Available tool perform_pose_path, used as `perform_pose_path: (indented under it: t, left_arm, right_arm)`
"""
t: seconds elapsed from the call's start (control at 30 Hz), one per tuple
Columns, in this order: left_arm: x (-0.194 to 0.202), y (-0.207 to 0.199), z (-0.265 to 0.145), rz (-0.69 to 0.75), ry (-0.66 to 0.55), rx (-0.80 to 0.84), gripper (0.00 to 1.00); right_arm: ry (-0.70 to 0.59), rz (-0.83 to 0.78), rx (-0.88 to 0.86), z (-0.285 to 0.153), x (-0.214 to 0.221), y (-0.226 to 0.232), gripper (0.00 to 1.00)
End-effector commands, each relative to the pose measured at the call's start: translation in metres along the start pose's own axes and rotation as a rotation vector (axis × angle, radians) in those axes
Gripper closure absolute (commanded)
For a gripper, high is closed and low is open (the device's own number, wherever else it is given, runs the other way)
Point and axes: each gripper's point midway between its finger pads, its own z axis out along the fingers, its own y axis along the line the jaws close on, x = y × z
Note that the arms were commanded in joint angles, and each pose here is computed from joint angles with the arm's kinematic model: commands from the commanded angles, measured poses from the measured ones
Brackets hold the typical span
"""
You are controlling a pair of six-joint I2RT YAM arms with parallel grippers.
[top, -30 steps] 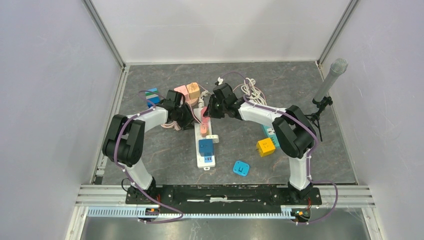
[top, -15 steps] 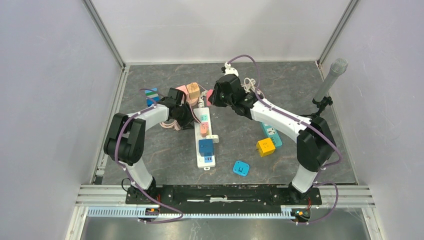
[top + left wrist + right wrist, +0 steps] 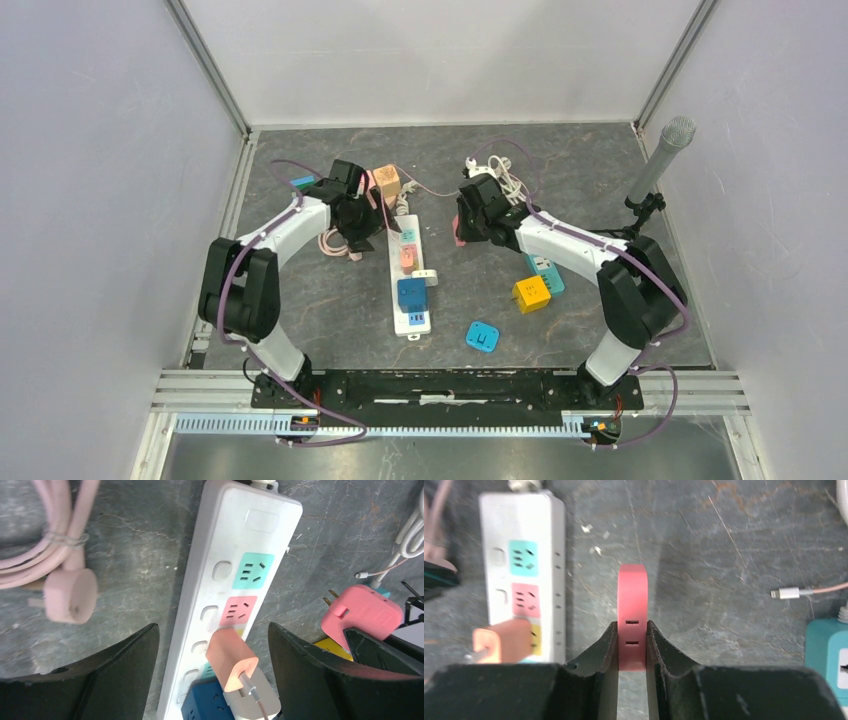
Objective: Pull the plug off the socket
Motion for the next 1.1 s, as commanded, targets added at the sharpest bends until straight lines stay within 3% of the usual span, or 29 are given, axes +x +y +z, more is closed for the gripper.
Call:
perform_pose_path:
  t: [0.0,0.2,0.5,0.63,0.73,0.87,1.07]
  left_arm:
    - [-0.011,0.023,-0.022,0.058,-0.088,-0.12,0.13]
    - [0.004,0.049,-0.02,0.072,-0.069,-0.191,0.12]
    - [0.009,0.056,-0.034,0.08,-0.095,-0.2,0.1]
    - [0.011,0.058,-0.04,0.081,-0.109,-0.192,0.08]
    - [0.012,0.059,-0.043,0.098,-0.109,-0.192,0.07]
    - [0.011,0.062,-0.048,0.099,-0.128,-0.206,0.06]
    - [0.01,0.057,-0.064,0.084,-0.174,-0.171,0.06]
  right_arm:
    - [0.02,-0.05,-0.066,-0.007,-0.002,-0.002,1.0]
    - [0.103,-0.083,-0.189,0.002,0.013,-0.001,0.99]
    - [0.216,-0.059,-0.329,0.012,0.036,-0.008,0.86]
    - [0.244,-0.058,-0.304,0.015,0.04,-0.023,0.77]
    - [0.251,-0.05,-0.268,0.018,0.042,-0.036,0.6]
    - [0.252,-0.053,-0.199,0.021,0.043,-0.055,0.45]
    - [0.211,-0.069,-0.155,0.016,0.031,-0.064,0.35]
